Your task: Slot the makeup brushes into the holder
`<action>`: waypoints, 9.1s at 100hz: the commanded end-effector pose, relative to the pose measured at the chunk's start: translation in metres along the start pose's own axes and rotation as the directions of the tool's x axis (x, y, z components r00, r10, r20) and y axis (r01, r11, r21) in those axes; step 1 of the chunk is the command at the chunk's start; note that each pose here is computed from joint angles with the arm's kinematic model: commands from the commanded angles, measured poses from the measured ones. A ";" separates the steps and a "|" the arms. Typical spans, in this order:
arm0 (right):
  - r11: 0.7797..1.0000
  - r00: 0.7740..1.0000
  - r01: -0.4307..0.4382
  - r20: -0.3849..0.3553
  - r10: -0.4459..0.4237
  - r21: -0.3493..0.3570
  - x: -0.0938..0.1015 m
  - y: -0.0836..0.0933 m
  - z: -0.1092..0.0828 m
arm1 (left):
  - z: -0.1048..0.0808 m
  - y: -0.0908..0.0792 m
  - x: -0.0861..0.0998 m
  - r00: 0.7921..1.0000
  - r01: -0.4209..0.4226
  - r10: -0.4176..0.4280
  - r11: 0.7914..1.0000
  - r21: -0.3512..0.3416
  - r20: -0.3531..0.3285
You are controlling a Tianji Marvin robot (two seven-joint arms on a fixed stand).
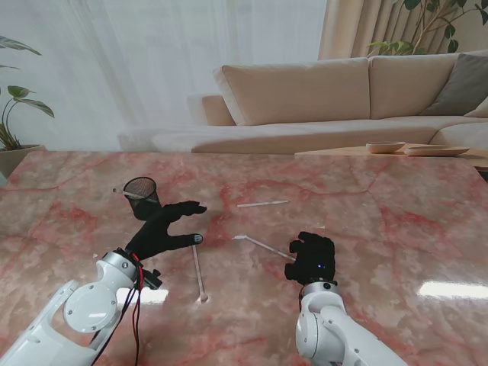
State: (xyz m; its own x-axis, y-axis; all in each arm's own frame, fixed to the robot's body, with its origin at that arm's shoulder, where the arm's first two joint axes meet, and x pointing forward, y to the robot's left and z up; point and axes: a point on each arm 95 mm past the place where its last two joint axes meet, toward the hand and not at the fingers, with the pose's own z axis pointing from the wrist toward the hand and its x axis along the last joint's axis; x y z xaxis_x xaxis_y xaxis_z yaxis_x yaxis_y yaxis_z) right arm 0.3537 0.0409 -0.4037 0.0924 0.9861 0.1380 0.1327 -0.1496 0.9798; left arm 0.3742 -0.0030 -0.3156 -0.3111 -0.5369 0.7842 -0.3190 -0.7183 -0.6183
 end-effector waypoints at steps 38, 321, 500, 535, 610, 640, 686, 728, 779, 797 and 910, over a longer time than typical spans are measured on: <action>0.999 0.996 0.009 0.085 -0.012 0.037 -0.001 -0.024 0.003 | -0.004 0.004 -0.006 1.000 0.012 -0.012 1.000 0.006 0.023; 0.972 0.994 -0.035 -0.109 0.010 -0.231 0.013 0.047 0.001 | 0.041 0.030 0.008 0.995 -0.073 0.085 0.970 -0.230 0.043; 0.961 0.967 -0.066 -0.254 -0.005 -0.270 0.047 0.082 -0.016 | 0.110 0.077 0.018 0.988 -0.144 0.152 0.911 -0.387 -0.011; 0.960 0.964 -0.064 -0.267 -0.012 -0.273 0.050 0.082 -0.017 | 0.112 0.076 0.020 0.987 -0.153 0.157 0.914 -0.376 -0.021; 0.950 0.951 -0.027 -0.302 -0.072 -0.312 0.049 0.084 -0.018 | 0.111 0.077 0.020 0.979 -0.203 0.193 0.898 -0.390 -0.065; 0.951 0.952 -0.008 -0.295 -0.088 -0.310 0.046 0.084 -0.019 | 0.109 0.075 0.017 0.983 -0.186 0.173 0.921 -0.343 -0.070; 0.949 0.949 -0.010 -0.302 -0.090 -0.315 0.046 0.084 -0.020 | 0.106 0.074 0.015 0.982 -0.189 0.169 0.914 -0.359 -0.088; 0.942 0.940 0.002 -0.321 -0.116 -0.334 0.045 0.083 -0.019 | 0.104 0.075 0.014 0.990 -0.141 0.121 0.919 -0.368 -0.077; 0.938 0.931 0.010 -0.339 -0.135 -0.345 0.044 0.085 -0.019 | 0.103 0.075 0.011 0.997 -0.071 0.058 0.934 -0.349 -0.046; 0.943 0.928 0.016 -0.347 -0.139 -0.334 0.043 0.086 -0.020 | 0.103 0.074 0.009 0.998 -0.056 0.047 0.939 -0.340 -0.034; 0.939 0.931 -0.034 -0.353 -0.095 -0.343 0.030 0.099 -0.028 | 0.100 0.056 0.009 1.000 0.001 -0.002 0.978 -0.207 -0.003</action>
State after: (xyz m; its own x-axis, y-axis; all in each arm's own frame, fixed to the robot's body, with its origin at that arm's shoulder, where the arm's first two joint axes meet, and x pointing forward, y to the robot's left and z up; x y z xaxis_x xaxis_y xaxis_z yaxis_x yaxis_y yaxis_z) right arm 0.3454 0.0589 -0.2989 -0.2921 0.9538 0.0705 -0.2233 -0.1397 0.9647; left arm 0.4436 -0.0935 -0.3411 -0.3146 -0.5367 0.7830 -0.5133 -0.5977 -0.6159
